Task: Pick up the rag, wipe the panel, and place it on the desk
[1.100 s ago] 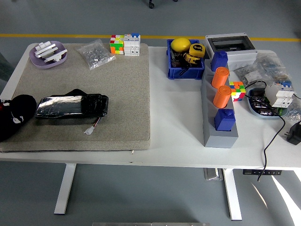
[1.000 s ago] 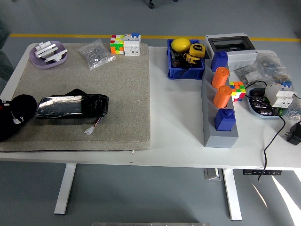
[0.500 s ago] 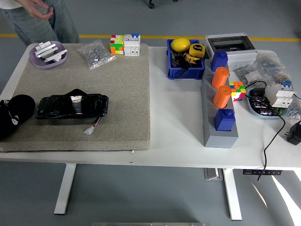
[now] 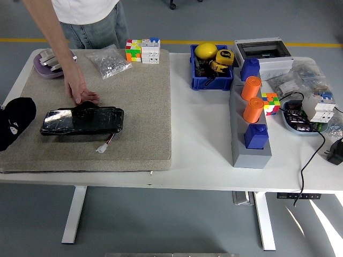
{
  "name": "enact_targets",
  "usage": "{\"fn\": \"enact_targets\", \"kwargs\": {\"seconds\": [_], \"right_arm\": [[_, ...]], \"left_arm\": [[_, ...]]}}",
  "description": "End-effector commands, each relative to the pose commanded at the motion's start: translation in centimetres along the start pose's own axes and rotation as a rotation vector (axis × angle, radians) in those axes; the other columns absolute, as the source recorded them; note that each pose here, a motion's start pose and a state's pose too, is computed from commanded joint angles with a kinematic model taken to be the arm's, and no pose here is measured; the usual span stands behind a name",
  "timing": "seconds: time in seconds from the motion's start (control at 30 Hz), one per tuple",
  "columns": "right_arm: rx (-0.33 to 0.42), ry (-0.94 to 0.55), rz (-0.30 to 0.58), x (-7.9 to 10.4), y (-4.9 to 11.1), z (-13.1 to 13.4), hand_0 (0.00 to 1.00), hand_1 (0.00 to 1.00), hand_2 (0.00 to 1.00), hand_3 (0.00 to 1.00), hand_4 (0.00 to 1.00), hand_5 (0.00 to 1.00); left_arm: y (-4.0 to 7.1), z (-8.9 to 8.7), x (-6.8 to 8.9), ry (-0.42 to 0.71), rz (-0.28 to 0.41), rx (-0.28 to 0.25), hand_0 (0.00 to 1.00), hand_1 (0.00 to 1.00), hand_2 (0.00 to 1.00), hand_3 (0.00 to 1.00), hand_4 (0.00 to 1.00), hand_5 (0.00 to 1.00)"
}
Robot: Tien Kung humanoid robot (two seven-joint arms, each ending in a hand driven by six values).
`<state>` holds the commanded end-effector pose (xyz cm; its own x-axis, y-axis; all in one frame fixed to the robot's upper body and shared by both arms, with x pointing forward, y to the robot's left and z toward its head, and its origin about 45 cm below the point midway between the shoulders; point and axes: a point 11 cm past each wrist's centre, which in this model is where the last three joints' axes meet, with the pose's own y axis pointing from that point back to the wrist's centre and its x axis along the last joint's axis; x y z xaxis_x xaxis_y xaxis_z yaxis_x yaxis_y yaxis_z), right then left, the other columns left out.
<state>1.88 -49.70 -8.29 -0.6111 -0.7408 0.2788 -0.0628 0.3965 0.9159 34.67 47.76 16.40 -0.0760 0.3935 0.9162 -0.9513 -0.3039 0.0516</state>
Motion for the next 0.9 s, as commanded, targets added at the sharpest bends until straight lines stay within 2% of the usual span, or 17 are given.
{"fn": "enact_targets", "kwargs": {"seconds": [0.17, 0.5, 0.9], "right_arm": [[0.005, 0.001, -0.007, -0.2, 0.0, 0.0, 0.749, 0.664, 0.691, 0.579, 0.998, 0.489], [0.009, -0.001, -0.007, -0.2, 0.0, -0.1, 0.751, 0.663, 0.691, 0.581, 0.998, 0.487], [0.012, -0.002, -0.007, -0.1, 0.0, -0.3, 0.751, 0.664, 0.69, 0.582, 0.998, 0.488]], "left_arm": [[0.3, 2.3, 0.0, -0.004, 0.01, -0.043, 0.279, 0.144, 0.632, 0.357, 0.002, 0.002], [0.8, 2.8, -1.7, 0.007, -0.027, -0.045, 0.271, 0.132, 0.631, 0.358, 0.002, 0.002], [1.4, 5.6, -3.1, 0.008, -0.041, -0.118, 0.271, 0.129, 0.631, 0.36, 0.002, 0.002]]}}
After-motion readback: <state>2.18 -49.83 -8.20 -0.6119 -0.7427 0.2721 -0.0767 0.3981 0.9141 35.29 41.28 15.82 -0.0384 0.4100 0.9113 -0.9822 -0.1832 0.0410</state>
